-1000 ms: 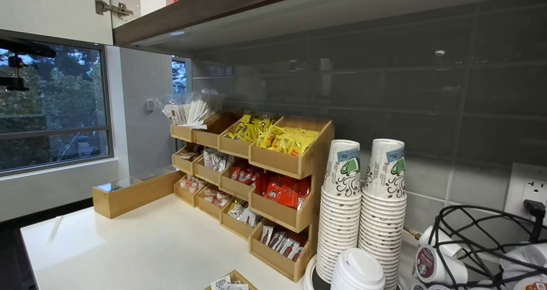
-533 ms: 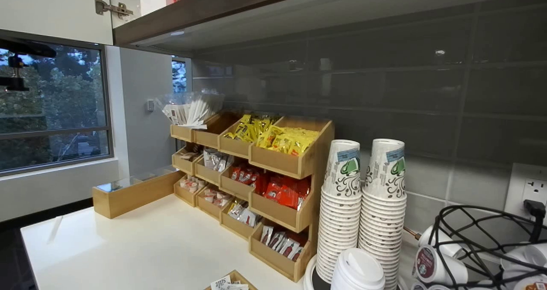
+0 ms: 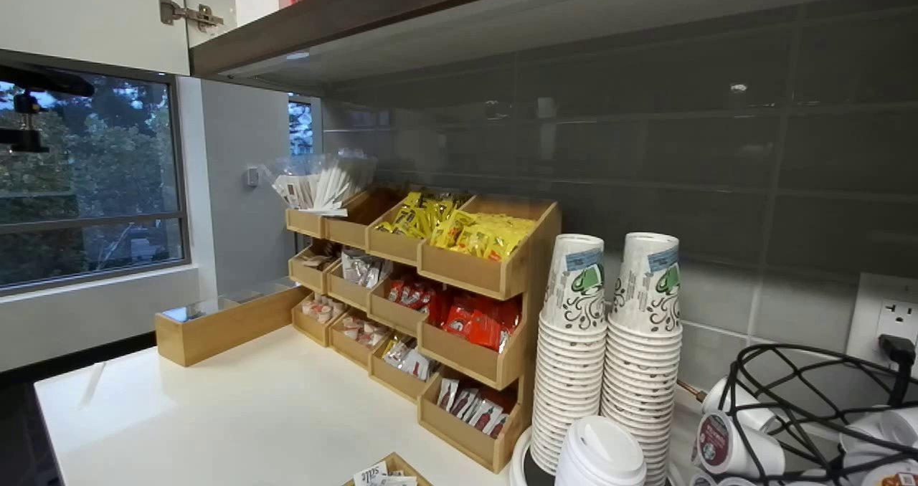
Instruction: Put the cup in the top cabinet
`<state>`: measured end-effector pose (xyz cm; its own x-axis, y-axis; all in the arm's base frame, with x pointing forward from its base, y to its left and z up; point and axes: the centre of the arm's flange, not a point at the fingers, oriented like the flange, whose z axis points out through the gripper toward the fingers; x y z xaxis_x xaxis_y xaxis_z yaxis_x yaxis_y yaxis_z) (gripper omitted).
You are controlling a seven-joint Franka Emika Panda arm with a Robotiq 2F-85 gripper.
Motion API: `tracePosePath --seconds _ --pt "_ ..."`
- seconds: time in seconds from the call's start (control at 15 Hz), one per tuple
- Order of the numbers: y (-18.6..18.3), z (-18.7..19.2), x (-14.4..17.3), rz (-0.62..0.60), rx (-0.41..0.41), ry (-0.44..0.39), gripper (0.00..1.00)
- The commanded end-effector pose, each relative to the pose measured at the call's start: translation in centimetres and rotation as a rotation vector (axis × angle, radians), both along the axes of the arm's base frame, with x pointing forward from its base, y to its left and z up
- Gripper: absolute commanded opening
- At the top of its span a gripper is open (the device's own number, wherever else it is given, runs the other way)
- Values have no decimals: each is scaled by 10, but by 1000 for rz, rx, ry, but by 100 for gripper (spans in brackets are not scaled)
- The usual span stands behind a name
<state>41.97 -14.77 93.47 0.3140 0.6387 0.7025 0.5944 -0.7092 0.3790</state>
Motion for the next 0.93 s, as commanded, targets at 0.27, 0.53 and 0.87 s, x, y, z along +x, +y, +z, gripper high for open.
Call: tracePosePath --seconds 0.27,0.53,0.87 --pt "-17 -2 -51 -290 20 185 100" --pt "-21 -22 -78 -310 23 386 100" --pt "-27 -46 -102 -230 47 481 100"
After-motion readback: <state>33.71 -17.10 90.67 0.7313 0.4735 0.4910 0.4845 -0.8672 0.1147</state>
